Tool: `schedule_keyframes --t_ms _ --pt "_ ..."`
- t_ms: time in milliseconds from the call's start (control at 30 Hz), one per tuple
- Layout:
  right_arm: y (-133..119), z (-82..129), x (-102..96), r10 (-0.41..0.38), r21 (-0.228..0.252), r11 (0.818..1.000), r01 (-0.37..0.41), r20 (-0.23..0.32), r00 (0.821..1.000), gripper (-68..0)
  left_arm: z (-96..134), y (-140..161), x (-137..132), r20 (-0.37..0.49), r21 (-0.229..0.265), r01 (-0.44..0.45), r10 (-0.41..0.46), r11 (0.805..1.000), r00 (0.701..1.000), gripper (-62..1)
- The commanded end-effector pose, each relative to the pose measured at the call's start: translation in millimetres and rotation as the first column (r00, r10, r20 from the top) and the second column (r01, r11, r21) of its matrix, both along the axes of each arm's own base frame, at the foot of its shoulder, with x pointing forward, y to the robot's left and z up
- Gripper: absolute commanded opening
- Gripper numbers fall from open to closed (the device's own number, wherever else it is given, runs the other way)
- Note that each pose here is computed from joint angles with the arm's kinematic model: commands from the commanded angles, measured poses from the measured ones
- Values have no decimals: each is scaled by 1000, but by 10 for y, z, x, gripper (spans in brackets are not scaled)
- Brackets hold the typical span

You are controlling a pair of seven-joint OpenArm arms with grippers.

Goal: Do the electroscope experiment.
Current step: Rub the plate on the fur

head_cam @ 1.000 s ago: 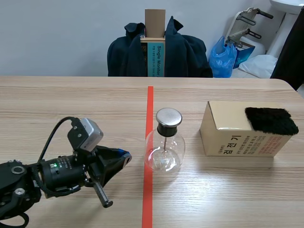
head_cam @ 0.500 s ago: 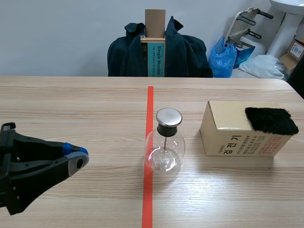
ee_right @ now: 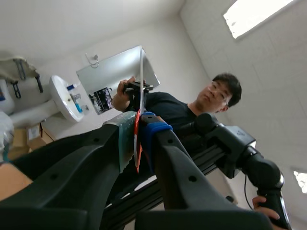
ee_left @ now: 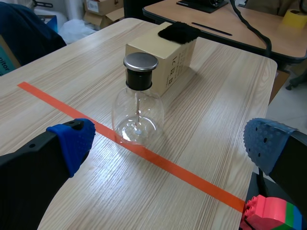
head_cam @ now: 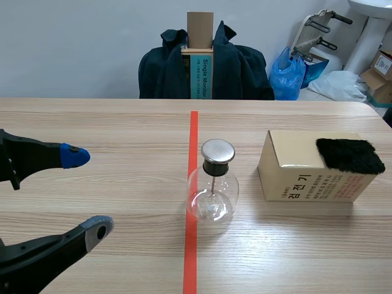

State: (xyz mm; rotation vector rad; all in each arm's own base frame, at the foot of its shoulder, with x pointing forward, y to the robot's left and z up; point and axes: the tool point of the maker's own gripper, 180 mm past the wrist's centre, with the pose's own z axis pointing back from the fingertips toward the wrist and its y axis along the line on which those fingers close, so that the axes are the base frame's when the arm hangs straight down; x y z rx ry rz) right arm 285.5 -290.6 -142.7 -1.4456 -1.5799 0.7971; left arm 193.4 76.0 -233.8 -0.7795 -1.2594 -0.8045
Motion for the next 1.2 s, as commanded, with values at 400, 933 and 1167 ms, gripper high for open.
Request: schedule_keyframes --t_ms 400,933,1167 --pt "583 -1195 -265 171 -89 976 -197 -239 956 -667 70 -15 39 23 -22 -5 6 1000 1000 14" --pt "598 -1715 -272 197 -48 970 -240 -428 882 -667 20 -6 44 20 7 -11 10 1000 1000 14" --pt "556 -1902 -258 179 -49 972 -231 -489 854 -667 19 -6 44 20 7 -11 10 1000 1000 14"
